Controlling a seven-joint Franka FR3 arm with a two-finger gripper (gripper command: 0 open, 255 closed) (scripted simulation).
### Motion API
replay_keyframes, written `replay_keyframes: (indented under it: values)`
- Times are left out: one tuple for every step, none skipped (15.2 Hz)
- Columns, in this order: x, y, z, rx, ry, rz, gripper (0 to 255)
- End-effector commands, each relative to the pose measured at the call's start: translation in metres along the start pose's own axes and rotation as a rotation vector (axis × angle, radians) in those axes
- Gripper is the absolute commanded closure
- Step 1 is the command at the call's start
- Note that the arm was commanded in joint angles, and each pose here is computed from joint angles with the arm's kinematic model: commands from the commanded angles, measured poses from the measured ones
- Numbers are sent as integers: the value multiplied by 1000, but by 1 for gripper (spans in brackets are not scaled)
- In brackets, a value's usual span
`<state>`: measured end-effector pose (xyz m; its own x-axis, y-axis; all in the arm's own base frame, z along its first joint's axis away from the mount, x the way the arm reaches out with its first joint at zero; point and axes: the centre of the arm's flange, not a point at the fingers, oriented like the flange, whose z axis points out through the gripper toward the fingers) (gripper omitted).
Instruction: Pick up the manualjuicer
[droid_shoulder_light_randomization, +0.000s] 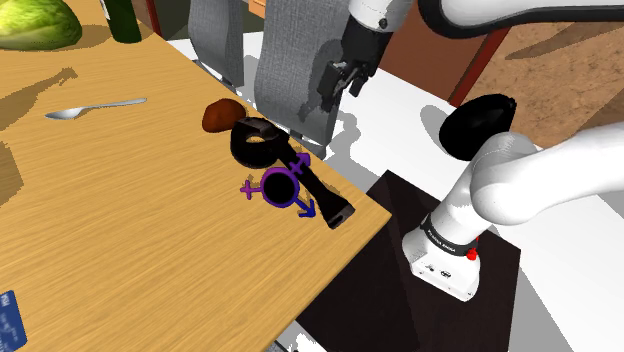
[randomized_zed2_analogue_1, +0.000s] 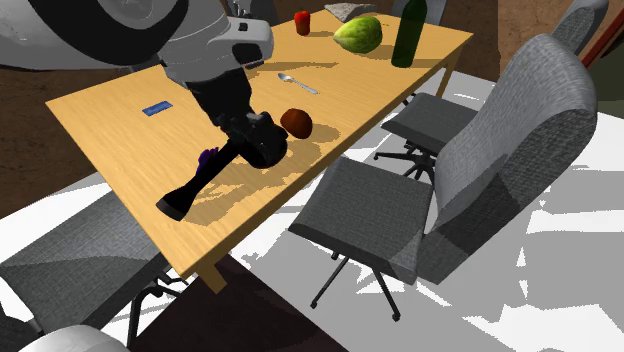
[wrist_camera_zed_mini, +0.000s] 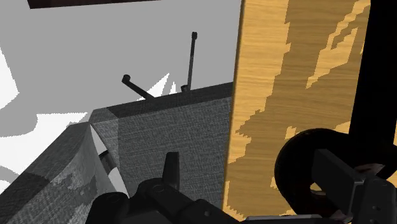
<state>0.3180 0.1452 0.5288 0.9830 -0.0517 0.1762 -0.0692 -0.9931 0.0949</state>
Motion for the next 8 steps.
replay_keyframes:
  values:
    - [-4, -25, 7, 11, 22, 10, 0]
    - [-5, -37, 11, 16, 32, 14, 0]
    - [-6, -49, 15, 21, 43, 18, 0]
    - [-7, -61, 18, 26, 53, 23, 0]
    - [-8, -74, 21, 30, 64, 27, 0]
    - [-9, -86, 25, 35, 74, 31, 0]
    - [-10, -98, 28, 40, 84, 35, 0]
    - [-10, -110, 32, 45, 95, 39, 0]
